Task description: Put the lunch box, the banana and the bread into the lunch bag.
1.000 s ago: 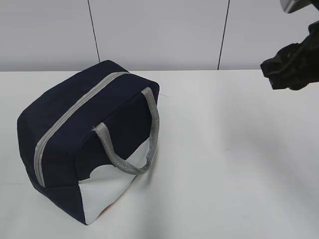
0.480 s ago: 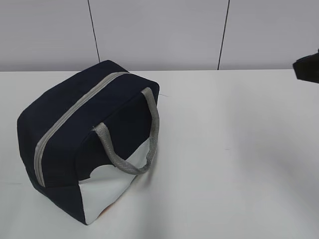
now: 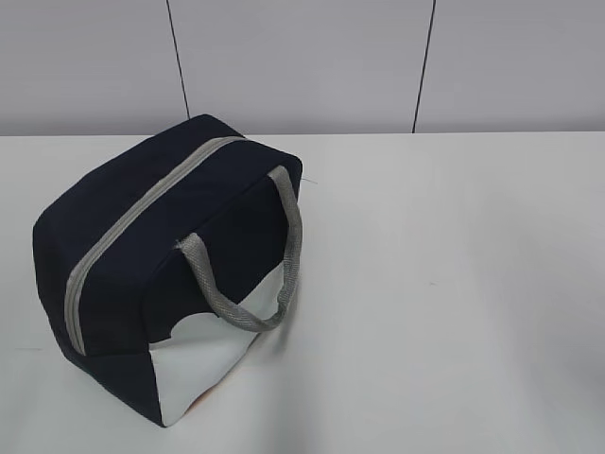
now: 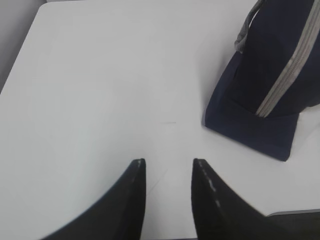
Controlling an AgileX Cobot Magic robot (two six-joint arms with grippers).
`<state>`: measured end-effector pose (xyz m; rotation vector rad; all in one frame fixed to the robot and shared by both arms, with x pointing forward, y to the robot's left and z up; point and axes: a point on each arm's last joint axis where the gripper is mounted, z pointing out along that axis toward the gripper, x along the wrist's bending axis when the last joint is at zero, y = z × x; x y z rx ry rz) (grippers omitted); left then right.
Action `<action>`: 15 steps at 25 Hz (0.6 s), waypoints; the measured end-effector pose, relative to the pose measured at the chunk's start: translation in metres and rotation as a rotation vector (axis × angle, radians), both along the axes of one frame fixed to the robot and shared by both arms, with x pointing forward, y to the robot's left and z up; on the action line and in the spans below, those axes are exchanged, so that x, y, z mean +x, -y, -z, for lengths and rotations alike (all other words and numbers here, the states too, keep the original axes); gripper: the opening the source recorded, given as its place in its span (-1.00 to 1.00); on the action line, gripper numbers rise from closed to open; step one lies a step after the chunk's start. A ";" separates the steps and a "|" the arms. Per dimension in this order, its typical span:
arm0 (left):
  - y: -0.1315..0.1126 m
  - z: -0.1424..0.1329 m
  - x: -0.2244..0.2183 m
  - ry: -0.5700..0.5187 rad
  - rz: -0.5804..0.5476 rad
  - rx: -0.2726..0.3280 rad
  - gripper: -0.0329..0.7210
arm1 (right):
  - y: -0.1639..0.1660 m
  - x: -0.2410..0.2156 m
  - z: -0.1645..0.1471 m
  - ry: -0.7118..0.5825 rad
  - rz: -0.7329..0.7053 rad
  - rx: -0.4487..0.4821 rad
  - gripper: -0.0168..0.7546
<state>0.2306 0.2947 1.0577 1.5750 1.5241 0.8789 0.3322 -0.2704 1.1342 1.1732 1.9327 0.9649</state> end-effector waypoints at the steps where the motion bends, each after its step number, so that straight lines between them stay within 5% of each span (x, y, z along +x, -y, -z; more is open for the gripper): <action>1: 0.000 0.000 0.000 0.000 0.000 0.000 -0.29 | 0.002 -0.007 0.000 0.004 0.000 0.001 0.03; 15: 0.000 0.000 0.000 0.000 0.000 0.000 -0.29 | 0.029 -0.091 0.032 0.051 0.002 0.026 0.03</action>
